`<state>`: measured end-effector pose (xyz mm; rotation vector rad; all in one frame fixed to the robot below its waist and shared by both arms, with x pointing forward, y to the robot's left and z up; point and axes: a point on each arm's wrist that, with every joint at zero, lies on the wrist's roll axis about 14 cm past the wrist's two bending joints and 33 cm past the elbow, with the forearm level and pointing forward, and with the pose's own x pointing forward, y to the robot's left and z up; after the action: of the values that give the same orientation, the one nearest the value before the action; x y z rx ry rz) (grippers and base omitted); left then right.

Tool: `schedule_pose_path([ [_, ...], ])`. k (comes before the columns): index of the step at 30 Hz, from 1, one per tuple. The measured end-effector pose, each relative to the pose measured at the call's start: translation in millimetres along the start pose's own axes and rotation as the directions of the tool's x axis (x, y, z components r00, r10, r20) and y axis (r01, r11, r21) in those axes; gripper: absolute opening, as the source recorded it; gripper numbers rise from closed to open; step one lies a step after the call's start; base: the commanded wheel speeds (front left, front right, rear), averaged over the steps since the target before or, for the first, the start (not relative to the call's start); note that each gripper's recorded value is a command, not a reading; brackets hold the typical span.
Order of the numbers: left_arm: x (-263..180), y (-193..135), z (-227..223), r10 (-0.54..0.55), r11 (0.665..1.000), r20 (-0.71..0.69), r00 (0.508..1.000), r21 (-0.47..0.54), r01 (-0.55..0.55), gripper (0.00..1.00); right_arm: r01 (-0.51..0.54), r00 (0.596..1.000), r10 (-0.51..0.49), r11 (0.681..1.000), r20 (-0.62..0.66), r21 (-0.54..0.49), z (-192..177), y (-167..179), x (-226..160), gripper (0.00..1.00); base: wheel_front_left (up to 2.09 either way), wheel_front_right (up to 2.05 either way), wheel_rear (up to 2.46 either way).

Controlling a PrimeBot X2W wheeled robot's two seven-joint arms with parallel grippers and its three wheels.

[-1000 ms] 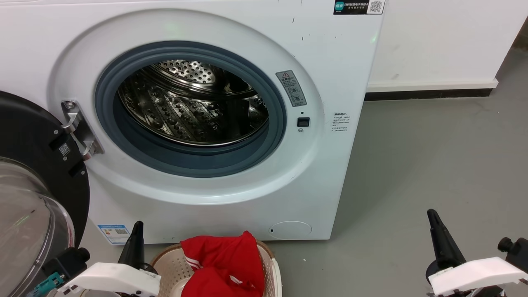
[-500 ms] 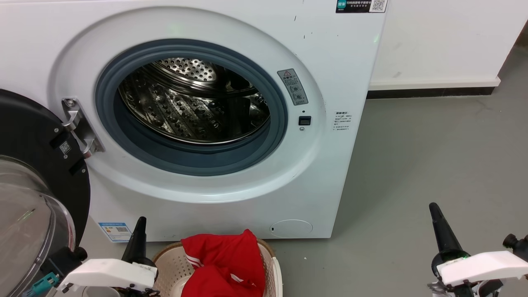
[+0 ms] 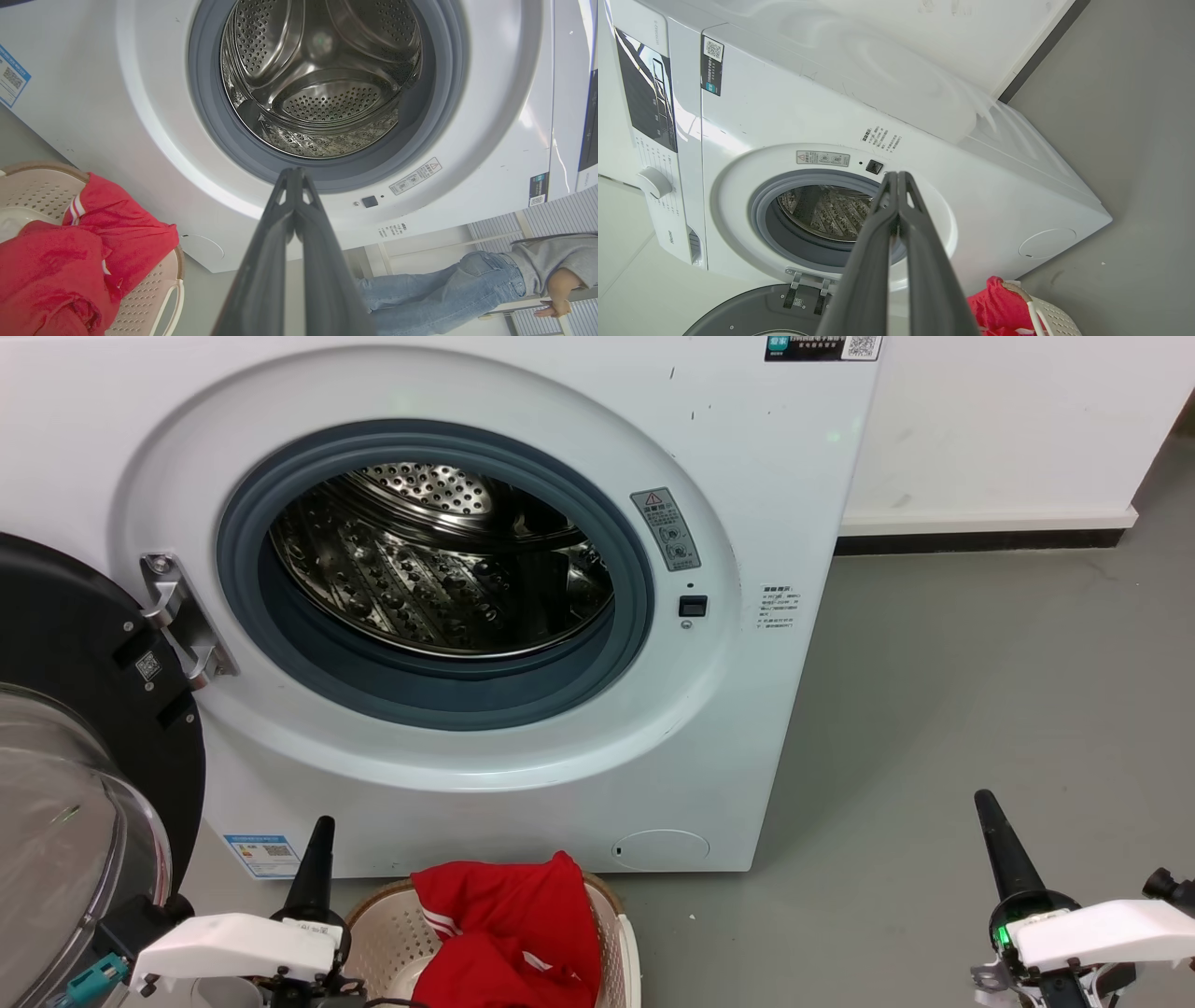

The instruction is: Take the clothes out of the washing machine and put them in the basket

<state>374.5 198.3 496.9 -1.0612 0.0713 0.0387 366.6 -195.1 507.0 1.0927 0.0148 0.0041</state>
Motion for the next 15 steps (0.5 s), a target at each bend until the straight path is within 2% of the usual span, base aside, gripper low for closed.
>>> schedule_pose_path([
  [15, 4.5, -2.3, 1.2, -0.02, 0.985, 0.003, 1.0, -0.171, 0.02, 0.0, 0.006, 1.0, -0.006, 0.986, 0.001, 0.164, 0.8, -2.5, 6.3, 0.0, 0.0, 0.0, 0.0],
])
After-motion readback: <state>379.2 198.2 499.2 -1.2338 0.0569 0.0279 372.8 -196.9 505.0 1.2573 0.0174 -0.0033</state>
